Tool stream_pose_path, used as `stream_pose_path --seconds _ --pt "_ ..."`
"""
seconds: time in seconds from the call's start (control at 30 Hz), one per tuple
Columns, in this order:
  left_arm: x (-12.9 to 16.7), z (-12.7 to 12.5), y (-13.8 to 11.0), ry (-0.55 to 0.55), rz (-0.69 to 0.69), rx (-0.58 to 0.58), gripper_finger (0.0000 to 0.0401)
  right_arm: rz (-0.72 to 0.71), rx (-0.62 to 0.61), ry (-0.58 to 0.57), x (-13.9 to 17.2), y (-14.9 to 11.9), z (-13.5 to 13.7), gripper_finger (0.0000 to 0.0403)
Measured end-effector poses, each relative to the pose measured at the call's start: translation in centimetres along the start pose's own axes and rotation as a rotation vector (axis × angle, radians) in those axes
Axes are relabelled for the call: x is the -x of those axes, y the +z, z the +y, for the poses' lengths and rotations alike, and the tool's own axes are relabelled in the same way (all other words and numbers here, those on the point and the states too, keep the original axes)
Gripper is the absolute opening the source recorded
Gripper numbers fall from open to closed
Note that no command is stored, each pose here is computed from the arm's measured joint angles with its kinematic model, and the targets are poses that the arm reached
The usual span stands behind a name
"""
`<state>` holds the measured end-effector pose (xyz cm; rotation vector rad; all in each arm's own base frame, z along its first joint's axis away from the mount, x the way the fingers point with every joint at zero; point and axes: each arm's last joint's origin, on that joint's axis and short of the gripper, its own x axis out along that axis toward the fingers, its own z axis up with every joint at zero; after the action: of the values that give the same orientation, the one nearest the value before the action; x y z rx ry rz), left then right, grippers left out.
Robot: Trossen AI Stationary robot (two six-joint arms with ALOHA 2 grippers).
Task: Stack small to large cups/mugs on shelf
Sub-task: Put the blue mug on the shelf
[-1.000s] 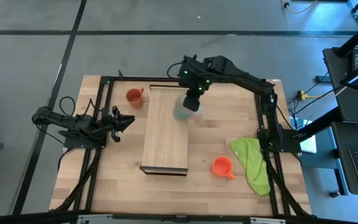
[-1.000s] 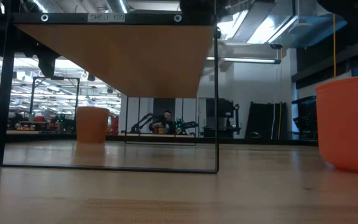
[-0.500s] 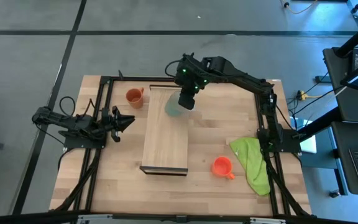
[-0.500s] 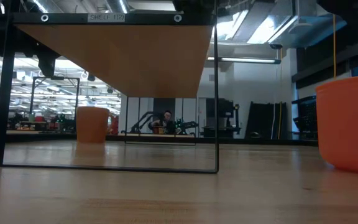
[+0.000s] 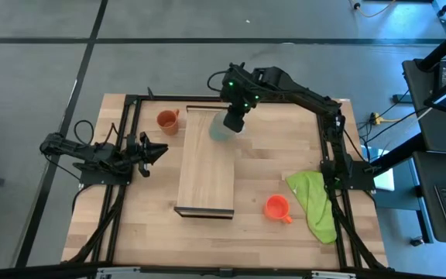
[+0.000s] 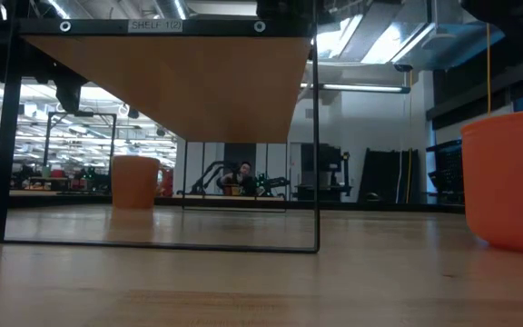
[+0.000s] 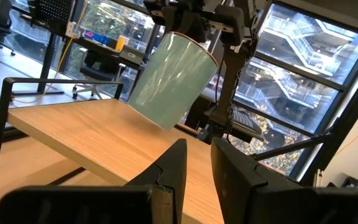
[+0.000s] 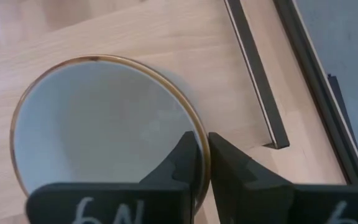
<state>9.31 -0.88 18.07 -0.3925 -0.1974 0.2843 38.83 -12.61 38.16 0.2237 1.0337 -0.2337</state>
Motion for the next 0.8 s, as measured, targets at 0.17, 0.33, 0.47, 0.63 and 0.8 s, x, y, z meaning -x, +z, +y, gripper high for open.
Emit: stream_pose_path --seconds 0.17,0.33,0.47,0.63,0.8 --pt "0.0 0.0 0.0 0.0 0.0 0.0 0.0069 0.003 0.002 0.0 -0.6 0.2 0.0 0.0034" --pt "0.0 0.0 0.0 -0.001 0.0 0.001 0.0069 -0.005 0.005 0.002 -1.3 0.4 -0.1 0.0049" --pt "0.0 0.0 0.0 0.0 0.0 0.001 0.0069 -0.033 0.016 0.002 -1.5 0.7 -0.1 0.0067" --pt "0.0 0.0 0.0 0.0 0.0 0.001 0.0069 -0.048 0.017 0.0 -1.5 0.9 -0.2 0.0084" --pt "0.0 0.0 0.0 0.0 0.0 0.0 0.0069 -0.088 0.027 0.001 -1.4 1.3 -0.1 0.0091"
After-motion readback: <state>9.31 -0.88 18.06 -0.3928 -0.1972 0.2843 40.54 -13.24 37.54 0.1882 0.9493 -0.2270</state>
